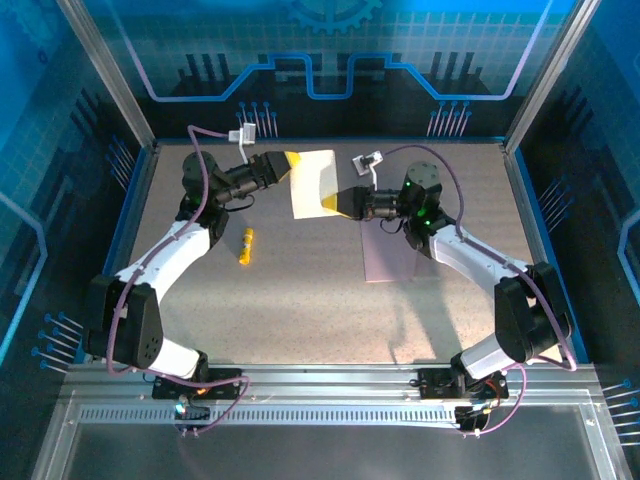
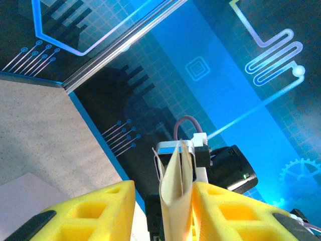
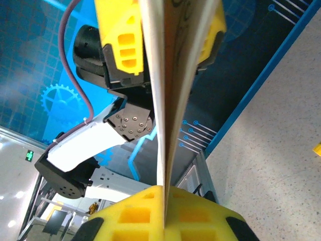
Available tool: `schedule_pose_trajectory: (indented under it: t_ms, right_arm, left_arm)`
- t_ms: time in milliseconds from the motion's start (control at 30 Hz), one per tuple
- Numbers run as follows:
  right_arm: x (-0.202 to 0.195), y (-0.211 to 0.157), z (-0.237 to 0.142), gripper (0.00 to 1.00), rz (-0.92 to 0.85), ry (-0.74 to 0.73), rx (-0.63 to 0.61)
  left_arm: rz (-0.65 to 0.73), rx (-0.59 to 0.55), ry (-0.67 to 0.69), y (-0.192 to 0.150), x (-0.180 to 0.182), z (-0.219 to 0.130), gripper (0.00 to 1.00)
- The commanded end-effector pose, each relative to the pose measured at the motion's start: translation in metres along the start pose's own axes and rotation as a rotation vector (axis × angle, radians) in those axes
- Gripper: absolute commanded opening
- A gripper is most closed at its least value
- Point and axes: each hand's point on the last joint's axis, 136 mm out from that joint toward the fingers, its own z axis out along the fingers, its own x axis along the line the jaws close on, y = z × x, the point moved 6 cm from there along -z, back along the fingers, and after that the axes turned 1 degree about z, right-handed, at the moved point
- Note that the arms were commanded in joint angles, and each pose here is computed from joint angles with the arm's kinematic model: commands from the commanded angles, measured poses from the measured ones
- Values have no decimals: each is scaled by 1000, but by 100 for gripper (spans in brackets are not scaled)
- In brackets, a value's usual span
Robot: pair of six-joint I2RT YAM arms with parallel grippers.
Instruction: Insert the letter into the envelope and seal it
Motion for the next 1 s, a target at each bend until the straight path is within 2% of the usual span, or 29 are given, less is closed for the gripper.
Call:
schedule_pose_trajectory:
  t_ms: [0, 33, 333, 400, 467, 567, 633, 733, 867, 967]
  right_arm:
    - [10, 2, 5, 0, -43, 24, 22]
    - [10, 2, 5, 0, -42, 23, 22]
    - [11, -1, 4, 2, -46, 23, 27]
    - [11, -2, 3, 7, -49, 21, 27]
    - [12, -1, 2, 22, -56, 21, 24]
    - [14, 1, 1, 39, -72, 24, 19]
    - [16, 6, 1, 46, -82, 25, 16]
    - [17, 12, 2, 50, -88, 30, 17]
    - [19, 22, 5, 50, -103, 44, 16]
    - [18, 28, 8, 45, -106, 49, 17]
  left_arm:
    - [36, 4, -67, 6, -12, 2, 35]
    - [37, 4, -68, 6, -12, 2, 34]
    - [43, 3, -66, 7, -12, 0, 0]
    - [44, 6, -68, 8, -12, 0, 0]
    - [45, 10, -73, 8, -14, 0, 0]
    - [38, 17, -76, 7, -13, 0, 0]
    - [33, 23, -72, 5, -12, 0, 0]
    - [33, 32, -73, -1, -13, -2, 0]
    - [31, 58, -59, -11, -13, -3, 0]
    - [36, 73, -51, -18, -13, -3, 0]
